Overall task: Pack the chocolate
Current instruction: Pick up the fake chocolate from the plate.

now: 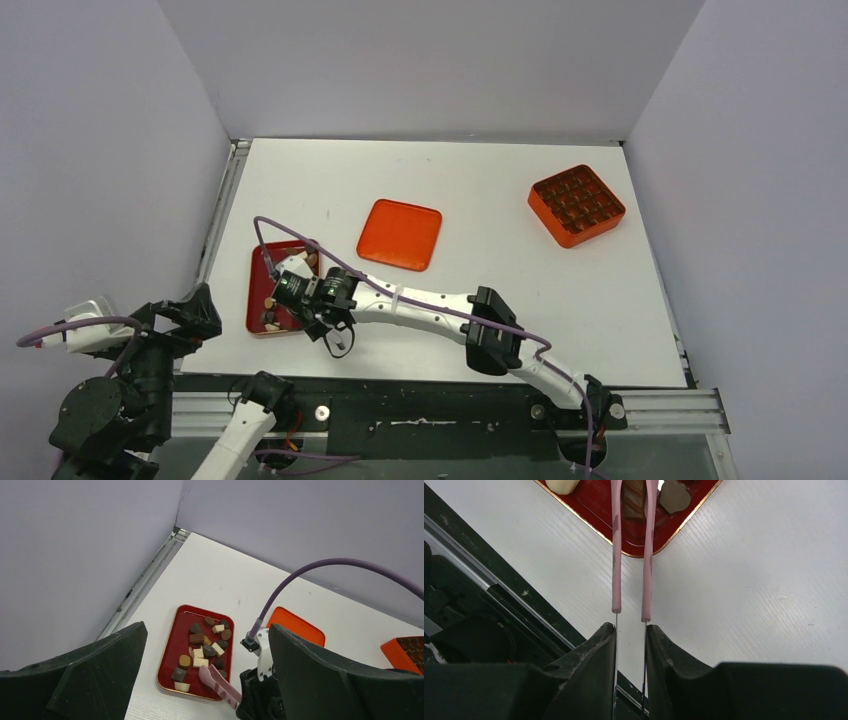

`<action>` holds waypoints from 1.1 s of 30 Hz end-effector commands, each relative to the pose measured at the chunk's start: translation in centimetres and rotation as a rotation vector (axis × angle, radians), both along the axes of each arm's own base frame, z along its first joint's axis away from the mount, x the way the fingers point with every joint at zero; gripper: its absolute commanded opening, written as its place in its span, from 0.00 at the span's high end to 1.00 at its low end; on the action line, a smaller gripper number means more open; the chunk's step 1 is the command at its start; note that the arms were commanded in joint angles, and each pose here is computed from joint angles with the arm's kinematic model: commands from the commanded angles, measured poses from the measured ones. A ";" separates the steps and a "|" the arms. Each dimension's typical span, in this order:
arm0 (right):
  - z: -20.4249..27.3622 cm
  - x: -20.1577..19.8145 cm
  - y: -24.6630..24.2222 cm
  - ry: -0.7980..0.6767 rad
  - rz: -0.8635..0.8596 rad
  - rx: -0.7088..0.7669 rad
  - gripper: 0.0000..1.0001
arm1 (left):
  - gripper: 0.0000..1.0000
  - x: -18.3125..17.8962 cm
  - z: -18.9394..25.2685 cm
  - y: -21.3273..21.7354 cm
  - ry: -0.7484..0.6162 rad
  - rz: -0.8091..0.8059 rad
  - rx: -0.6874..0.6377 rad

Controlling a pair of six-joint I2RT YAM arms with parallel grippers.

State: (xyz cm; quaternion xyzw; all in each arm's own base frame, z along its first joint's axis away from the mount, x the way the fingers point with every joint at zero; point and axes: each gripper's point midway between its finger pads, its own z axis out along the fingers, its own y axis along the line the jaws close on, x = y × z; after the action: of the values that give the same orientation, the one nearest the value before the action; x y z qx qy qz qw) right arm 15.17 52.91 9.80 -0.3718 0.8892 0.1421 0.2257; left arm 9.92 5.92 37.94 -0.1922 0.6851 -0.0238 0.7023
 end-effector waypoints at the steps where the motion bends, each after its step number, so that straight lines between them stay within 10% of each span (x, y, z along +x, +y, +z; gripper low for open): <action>1: 2.0 0.7 -0.2 -0.043 -0.011 0.013 0.78 | 0.09 0.1 2.4 0.1 -0.065 -0.002 0.003; 33: 12.7 9.8 -10.4 -0.134 -0.194 0.312 0.77 | 0.03 6.2 -7.5 -9.8 0.261 -0.357 -0.089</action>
State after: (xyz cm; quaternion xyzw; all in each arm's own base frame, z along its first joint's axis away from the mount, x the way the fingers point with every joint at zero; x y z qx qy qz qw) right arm 21.86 45.08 16.79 -0.2982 0.8877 0.2216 0.2721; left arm 14.60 -0.24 30.13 -0.1254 0.7924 -0.0753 0.5922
